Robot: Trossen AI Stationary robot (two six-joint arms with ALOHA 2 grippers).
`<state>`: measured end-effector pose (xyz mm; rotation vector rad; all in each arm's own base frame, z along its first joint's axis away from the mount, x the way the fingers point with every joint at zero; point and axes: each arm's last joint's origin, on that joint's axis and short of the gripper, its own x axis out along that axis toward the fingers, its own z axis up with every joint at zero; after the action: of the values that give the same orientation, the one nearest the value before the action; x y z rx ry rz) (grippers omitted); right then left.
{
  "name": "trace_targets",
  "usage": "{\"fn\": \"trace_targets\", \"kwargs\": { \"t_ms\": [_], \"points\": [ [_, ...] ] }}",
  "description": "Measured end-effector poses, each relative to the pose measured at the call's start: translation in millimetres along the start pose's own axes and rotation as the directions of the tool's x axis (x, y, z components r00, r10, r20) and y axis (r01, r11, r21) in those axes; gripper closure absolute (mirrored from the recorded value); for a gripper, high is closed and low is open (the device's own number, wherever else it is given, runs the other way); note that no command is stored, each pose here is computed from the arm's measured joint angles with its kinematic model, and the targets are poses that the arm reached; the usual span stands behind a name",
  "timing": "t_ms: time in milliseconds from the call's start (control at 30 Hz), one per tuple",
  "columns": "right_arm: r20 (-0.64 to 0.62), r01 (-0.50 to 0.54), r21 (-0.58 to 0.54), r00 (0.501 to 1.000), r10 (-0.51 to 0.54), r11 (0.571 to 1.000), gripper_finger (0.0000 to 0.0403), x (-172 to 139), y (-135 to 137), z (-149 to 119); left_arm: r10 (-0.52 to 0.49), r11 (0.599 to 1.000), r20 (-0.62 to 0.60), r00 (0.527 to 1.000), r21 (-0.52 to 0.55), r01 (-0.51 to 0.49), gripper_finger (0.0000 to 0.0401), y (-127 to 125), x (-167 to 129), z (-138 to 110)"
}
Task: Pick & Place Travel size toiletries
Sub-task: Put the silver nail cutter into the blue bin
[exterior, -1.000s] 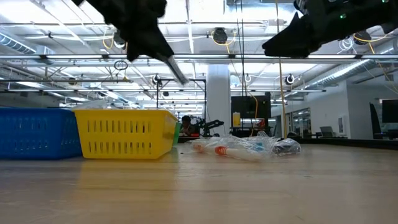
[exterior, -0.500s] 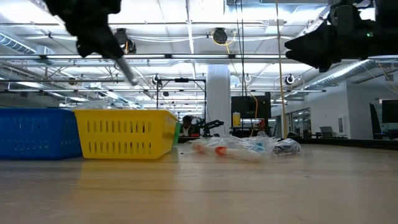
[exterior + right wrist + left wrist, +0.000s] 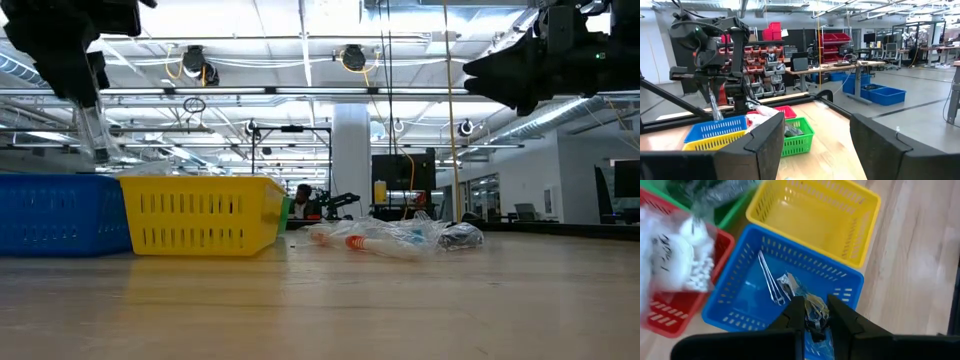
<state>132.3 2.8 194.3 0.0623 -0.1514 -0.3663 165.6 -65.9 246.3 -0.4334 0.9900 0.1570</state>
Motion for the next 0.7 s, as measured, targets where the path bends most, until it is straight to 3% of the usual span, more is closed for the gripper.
{"fn": "trace_targets", "kwargs": {
  "t_ms": [233, 700],
  "points": [
    [-0.001, 0.000, 0.000, 1.000, 0.000, 1.000, 0.0191, 0, 0, 0, -0.001, 1.000, -0.104, 0.995, -0.011, 0.000, 0.0352, -9, 16, -5],
    [0.000, 0.000, 0.003, 1.000, 0.000, 1.000, 0.0191, 0, 0, 0, 0.067, 0.991, -0.145, 0.987, -0.107, -0.083, 0.0235, -10, 32, -5]
  ]
}}
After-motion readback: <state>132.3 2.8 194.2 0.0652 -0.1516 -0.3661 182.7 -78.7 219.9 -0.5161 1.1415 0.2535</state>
